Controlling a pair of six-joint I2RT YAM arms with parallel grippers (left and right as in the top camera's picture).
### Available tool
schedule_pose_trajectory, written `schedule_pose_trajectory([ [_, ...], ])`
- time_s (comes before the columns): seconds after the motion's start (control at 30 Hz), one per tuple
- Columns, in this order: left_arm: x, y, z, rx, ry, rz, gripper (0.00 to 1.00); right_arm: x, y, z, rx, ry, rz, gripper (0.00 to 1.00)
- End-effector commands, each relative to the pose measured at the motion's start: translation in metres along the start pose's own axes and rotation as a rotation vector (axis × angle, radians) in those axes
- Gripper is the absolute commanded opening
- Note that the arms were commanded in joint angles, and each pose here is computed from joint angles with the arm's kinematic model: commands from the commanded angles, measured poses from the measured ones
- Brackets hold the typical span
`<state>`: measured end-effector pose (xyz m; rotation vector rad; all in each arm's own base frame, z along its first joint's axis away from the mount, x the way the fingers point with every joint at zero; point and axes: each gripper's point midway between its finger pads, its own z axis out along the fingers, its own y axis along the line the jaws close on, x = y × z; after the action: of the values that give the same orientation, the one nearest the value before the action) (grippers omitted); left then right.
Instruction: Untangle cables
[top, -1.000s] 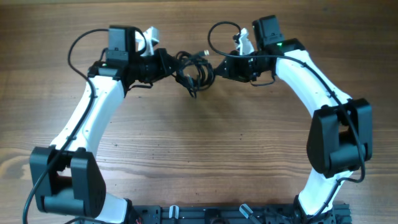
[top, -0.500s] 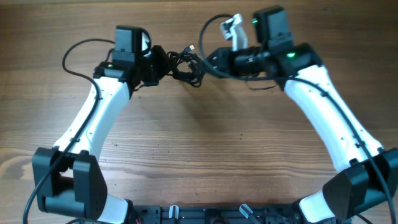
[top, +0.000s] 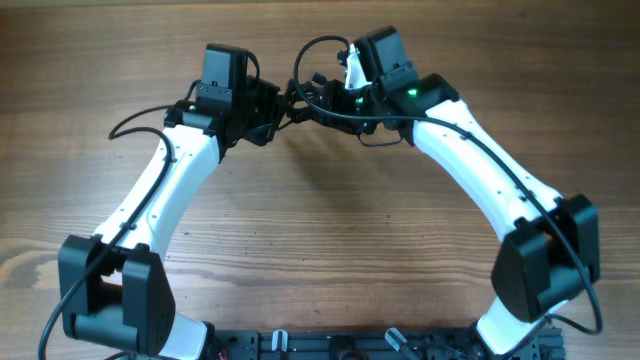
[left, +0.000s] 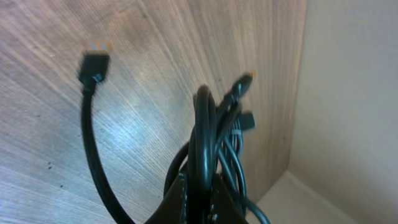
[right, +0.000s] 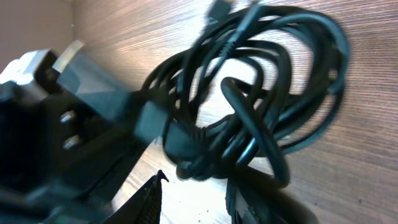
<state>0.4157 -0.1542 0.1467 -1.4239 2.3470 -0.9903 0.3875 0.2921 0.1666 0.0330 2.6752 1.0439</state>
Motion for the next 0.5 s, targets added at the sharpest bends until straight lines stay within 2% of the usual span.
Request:
schedule_pose_trajectory([
  [0.0, 0.013, -0.008, -0.012, 0.024, 0.053, -0.024, 0.04, -0.009, -0.017, 0.018, 0.038, -0.017, 0.045, 0.36],
  [0.3, 0.027, -0.008, -0.014, 0.026, 0.133, -0.022, 0.04, -0.01, -0.034, 0.037, 0.06, 0.003, 0.067, 0.35],
  [0.4, 0.034, -0.009, -0.015, 0.032, 0.177, -0.022, 0.04, -0.011, -0.041, 0.042, 0.081, -0.002, 0.071, 0.29],
  [0.47, 0.039, -0.011, -0.016, 0.043, 0.205, -0.019, 0.04, -0.011, -0.048, 0.046, 0.106, -0.006, 0.074, 0.19],
])
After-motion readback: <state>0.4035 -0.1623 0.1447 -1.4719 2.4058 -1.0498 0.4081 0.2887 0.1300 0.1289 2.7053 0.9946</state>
